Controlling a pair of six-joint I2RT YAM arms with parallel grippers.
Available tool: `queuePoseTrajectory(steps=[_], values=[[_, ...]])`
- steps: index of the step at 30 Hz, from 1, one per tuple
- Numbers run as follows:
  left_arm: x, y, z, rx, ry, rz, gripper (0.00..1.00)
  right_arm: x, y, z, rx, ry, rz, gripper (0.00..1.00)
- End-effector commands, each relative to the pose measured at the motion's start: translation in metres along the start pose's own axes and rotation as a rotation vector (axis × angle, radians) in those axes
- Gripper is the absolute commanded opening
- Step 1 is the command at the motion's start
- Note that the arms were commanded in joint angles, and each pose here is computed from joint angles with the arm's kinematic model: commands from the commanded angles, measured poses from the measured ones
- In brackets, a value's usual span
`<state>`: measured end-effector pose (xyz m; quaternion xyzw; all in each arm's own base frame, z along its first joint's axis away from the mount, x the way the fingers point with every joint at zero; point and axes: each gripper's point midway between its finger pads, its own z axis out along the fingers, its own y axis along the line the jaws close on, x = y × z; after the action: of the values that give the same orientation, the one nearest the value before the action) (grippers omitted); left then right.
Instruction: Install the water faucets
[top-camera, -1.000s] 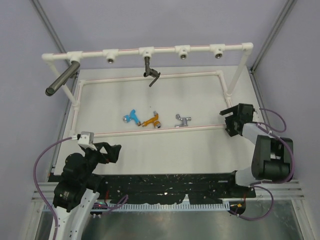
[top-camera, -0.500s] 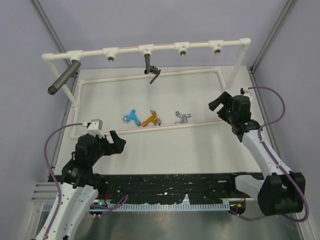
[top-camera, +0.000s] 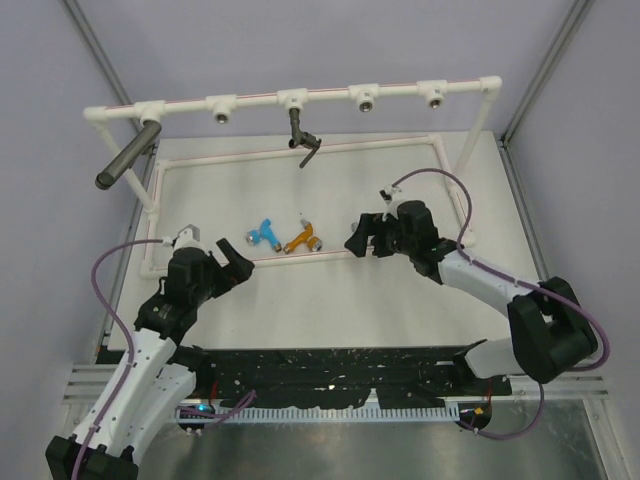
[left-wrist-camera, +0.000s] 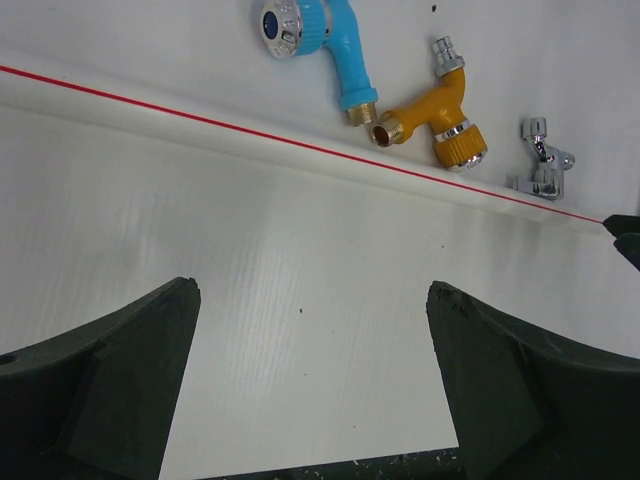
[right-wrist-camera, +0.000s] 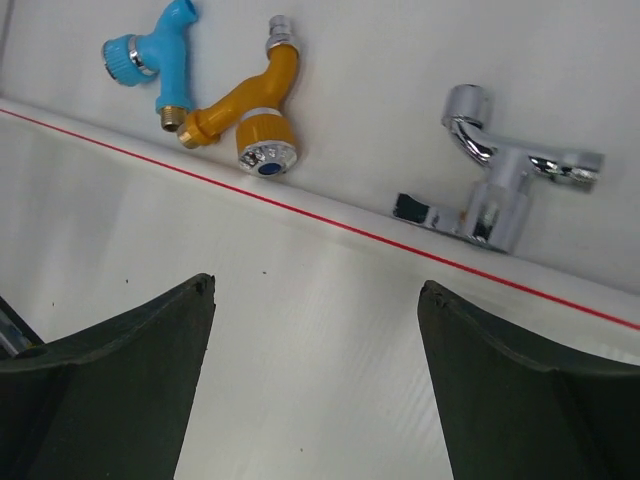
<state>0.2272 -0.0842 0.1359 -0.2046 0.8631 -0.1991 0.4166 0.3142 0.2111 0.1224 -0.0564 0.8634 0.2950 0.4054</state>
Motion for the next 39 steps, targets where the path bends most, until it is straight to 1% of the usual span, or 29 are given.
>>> queuePoseTrajectory(steps=[1, 2, 3, 8, 13, 14, 15, 24, 25, 29, 31, 32, 33, 34, 35, 36, 39], values=[[-0.012, -0.021, 0.004, 0.049, -0.011, -0.073, 1.00, -0.026, 0.063, 0.029, -0.233, -0.054, -0.200, 0.85], [-0.009, -0.020, 0.004, 0.045, 0.007, -0.072, 1.00, -0.016, 0.059, 0.041, -0.223, -0.025, -0.225, 0.84], [-0.006, -0.019, 0.004, 0.042, 0.024, -0.071, 0.99, -0.015, 0.071, 0.046, -0.249, -0.026, -0.251, 0.83], [0.009, -0.016, 0.000, 0.036, 0.090, -0.061, 0.99, 0.007, 0.085, 0.087, -0.286, 0.044, -0.315, 0.79], [0.016, -0.009, -0.006, 0.019, 0.120, -0.032, 1.00, 0.027, 0.074, 0.120, -0.245, 0.107, -0.350, 0.78], [0.016, -0.009, -0.007, 0.020, 0.119, -0.024, 1.00, 0.025, 0.079, 0.123, -0.250, 0.104, -0.358, 0.78], [0.017, -0.008, -0.009, 0.018, 0.121, -0.019, 1.00, 0.032, 0.072, 0.129, -0.228, 0.128, -0.360, 0.78], [0.026, -0.002, -0.021, 0.019, 0.153, 0.007, 1.00, 0.048, 0.057, 0.151, -0.168, 0.158, -0.349, 0.77], [0.027, 0.001, -0.021, 0.006, 0.153, 0.008, 1.00, 0.050, 0.054, 0.153, -0.161, 0.161, -0.355, 0.76], [0.027, 0.007, -0.021, -0.020, 0.145, 0.002, 1.00, 0.055, 0.046, 0.158, -0.137, 0.174, -0.376, 0.68], [0.026, 0.000, -0.021, 0.011, 0.140, 0.005, 1.00, 0.055, 0.044, 0.158, -0.130, 0.171, -0.384, 0.61], [0.024, -0.004, -0.020, 0.030, 0.138, 0.010, 1.00, 0.054, 0.045, 0.158, -0.131, 0.165, -0.388, 0.54], [0.022, -0.008, -0.019, 0.049, 0.132, 0.012, 1.00, 0.053, 0.044, 0.157, -0.129, 0.162, -0.388, 0.50], [0.020, -0.011, -0.018, 0.059, 0.130, 0.014, 1.00, 0.050, 0.047, 0.156, -0.138, 0.151, -0.385, 0.43], [0.017, -0.014, -0.017, 0.072, 0.120, 0.018, 1.00, 0.050, 0.049, 0.155, -0.142, 0.148, -0.383, 0.41], [0.014, -0.019, -0.015, 0.088, 0.118, 0.030, 1.00, 0.043, 0.054, 0.152, -0.156, 0.127, -0.376, 0.35], [0.003, -0.036, -0.012, 0.156, 0.104, 0.081, 1.00, 0.026, 0.066, 0.144, -0.180, 0.065, -0.357, 0.30]])
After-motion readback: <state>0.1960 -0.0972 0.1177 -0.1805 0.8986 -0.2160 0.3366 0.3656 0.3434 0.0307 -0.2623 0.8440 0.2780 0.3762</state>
